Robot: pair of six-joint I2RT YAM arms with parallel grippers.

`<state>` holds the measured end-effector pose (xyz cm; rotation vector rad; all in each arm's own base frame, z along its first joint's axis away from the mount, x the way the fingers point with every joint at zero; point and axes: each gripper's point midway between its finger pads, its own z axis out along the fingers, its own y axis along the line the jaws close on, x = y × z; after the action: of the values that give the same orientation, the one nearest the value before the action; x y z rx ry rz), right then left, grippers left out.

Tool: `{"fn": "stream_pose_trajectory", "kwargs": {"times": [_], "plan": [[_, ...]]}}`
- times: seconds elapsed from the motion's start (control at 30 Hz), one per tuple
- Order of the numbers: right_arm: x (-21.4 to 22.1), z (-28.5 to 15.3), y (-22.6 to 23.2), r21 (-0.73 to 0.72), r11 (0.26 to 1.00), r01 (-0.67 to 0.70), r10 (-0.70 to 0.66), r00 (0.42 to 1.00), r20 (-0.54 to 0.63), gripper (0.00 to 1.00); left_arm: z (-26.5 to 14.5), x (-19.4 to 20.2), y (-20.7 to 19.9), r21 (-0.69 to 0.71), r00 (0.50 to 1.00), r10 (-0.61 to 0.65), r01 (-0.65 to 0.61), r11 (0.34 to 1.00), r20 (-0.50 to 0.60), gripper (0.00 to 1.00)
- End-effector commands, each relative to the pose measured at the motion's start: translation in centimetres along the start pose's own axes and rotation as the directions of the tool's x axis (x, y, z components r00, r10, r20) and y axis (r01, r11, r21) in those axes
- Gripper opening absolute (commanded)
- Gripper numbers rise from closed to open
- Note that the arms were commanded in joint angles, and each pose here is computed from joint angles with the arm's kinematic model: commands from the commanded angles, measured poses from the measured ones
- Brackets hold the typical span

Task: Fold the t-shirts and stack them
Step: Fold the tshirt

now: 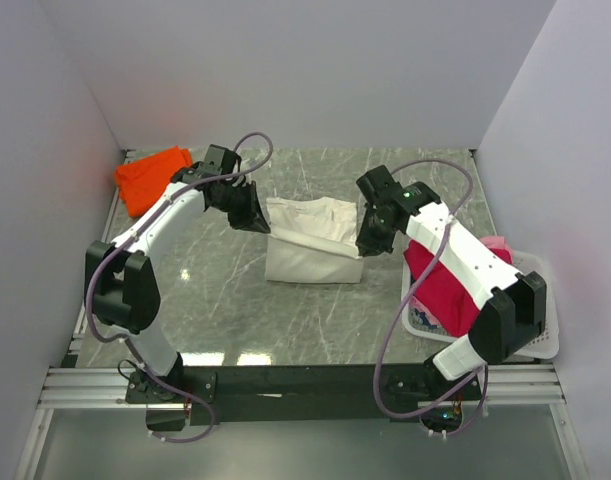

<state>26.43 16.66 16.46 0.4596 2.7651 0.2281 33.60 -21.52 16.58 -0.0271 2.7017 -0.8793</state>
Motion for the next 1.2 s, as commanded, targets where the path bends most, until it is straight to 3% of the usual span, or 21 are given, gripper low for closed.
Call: {"fn": "stream_pose_trajectory", "kwargs": {"times": [0.0, 1.17], "plan": [[-3.0, 0.0, 0.1, 0.018, 0.999, 0.027, -0.028, 0.997, 0.066, 0.00, -0.4, -3.1, -0.4, 0.012, 0.997, 0.007, -0.008, 1.000, 0.082, 0.00], [-14.4, 7.4, 1.1, 0.091, 0.993, 0.072, -0.077, 0.996, 0.050, 0.00, 6.4, -12.3, 3.6, 0.068, 0.990, -0.091, 0.084, 0.994, 0.110, 0.01]]}}
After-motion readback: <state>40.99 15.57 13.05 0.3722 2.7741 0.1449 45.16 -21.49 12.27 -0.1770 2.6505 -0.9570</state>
